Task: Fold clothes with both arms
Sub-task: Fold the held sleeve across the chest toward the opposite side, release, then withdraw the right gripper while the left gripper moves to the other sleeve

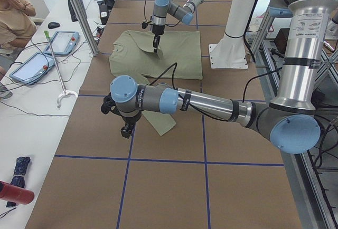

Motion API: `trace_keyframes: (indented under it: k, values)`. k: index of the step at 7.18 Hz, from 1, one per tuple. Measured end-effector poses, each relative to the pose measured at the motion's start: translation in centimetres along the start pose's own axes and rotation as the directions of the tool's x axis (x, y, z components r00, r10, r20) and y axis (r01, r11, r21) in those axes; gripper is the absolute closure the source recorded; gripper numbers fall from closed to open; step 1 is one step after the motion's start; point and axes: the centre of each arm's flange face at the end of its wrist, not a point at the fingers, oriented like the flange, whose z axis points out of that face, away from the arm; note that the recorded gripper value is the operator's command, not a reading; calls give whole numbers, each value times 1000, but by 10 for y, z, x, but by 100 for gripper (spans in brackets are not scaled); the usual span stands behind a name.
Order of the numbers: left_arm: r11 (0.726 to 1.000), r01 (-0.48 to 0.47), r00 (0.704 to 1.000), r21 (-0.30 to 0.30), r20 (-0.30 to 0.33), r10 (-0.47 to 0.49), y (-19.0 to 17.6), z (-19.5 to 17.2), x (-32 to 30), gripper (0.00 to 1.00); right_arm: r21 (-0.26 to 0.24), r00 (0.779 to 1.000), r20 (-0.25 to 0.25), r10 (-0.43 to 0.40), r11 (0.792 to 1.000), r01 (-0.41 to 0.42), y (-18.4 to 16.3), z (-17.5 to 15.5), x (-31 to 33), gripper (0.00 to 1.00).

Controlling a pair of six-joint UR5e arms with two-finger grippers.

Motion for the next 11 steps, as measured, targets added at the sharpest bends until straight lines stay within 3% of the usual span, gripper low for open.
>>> trace_keyframes:
  k: [1, 2, 4, 6, 8, 10, 11]
  values:
    - [1000, 0, 1000, 0, 0, 0, 0, 0, 0, 0, 36, 1000, -3, 4, 999, -4, -5, 14, -2, 1]
    - [1000, -1, 1000, 1, -4, 1, -1, 0, 1, 0, 75, 1000, -14, 15, 997, -14, -13, 28, -9, 0]
    - [1000, -10, 999, 7, -48, 10, -4, 3, 9, 0, 102, 998, -25, 65, 993, -63, -23, 40, -30, 0]
    - [999, -49, 995, 3, -81, 49, -12, 20, 24, 1, 94, 993, 0, 119, 988, -119, -47, 20, 1, 0]
    - [998, -50, 994, -29, -101, 47, -20, 72, 56, 0, 35, 985, 9, 173, 984, -173, -97, -27, 116, 0]
    - [996, 50, 993, -80, -99, -58, -3, 127, 59, 3, 5, 976, -2, 218, 976, -218, -143, -87, 241, 0]
    - [991, 76, 991, -113, -103, -87, 7, 155, 61, 3, -7, 979, -12, 203, 979, -203, -160, -114, 299, 0]
